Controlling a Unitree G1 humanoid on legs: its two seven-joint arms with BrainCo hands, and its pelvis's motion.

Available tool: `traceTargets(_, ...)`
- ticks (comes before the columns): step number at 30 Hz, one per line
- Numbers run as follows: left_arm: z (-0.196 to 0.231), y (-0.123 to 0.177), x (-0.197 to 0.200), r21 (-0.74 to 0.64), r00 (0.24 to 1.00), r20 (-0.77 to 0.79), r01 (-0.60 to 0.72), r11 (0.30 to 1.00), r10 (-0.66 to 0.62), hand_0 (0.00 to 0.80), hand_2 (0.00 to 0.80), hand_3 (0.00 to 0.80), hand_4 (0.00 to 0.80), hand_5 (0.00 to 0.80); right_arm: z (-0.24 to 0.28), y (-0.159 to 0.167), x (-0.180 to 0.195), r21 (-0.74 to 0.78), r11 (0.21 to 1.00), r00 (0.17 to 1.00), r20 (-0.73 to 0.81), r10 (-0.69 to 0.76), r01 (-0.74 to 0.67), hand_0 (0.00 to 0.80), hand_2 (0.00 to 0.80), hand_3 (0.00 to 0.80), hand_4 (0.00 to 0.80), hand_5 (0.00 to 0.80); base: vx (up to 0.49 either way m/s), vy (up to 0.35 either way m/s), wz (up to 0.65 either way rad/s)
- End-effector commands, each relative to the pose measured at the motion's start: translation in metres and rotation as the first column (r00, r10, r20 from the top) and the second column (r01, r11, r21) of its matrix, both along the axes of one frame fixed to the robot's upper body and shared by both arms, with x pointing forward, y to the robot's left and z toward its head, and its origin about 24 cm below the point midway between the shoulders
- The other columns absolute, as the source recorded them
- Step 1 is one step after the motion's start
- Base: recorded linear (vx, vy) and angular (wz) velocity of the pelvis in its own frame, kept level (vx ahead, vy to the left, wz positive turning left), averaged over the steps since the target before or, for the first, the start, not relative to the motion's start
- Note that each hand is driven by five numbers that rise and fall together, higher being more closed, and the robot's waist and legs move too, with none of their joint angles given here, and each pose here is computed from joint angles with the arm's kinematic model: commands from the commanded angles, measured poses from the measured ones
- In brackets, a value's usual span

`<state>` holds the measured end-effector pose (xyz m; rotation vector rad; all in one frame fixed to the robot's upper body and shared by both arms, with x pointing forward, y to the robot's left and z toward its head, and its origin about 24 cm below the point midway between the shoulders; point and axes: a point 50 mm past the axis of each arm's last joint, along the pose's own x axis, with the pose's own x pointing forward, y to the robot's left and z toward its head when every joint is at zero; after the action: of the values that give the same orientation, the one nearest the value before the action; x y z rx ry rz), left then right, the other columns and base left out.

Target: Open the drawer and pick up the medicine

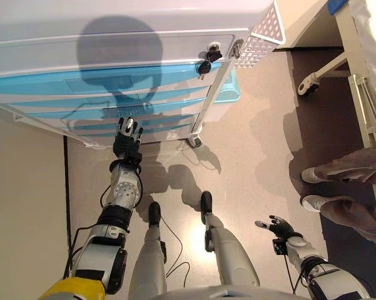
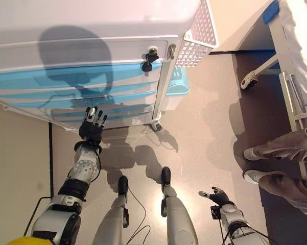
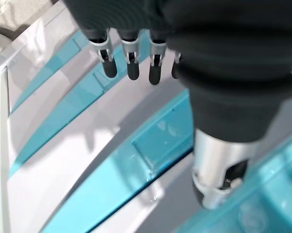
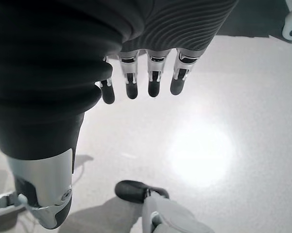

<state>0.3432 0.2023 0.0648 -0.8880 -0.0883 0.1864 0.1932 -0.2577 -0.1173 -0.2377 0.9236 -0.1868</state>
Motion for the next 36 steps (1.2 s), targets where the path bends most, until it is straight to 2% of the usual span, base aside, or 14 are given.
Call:
traceTargets(1,0.065,0.013,0.016,0.033,0.966,0.256,-0.039,0.999,0.030,0.000,0.000,0.000,0.000,0.000,0.000,-0.011,-0.009,-0.027,1.000,1.000,-0.010,0.007,-0.008,0.000,0.000,0.000,0.000,0.000,0.000,0.000,0.00)
traceTargets(27,0.097,0.014,0.021,0.060,0.936,0.352,-0.028,0.998,0.004,0.000,0.000,0.000,0.000,0.000,0.001,-0.012,-0.008,-0.029,0.999,0.999,-0.010,0.036,-0.036,0.000,0.000,0.000,0.000,0.000,0.000,0.000,0.00)
traceTargets(36,0.094,0.017,0.022,0.075,0.944,0.329,-0.042,0.996,0.015,0.000,0.000,0.000,0.000,0.000,0.004,-0.010,-0.001,-0.028,0.998,0.999,0.012,0.049,-0.048,0.000,0.000,0.000,0.000,0.000,0.000,0.000,0.00)
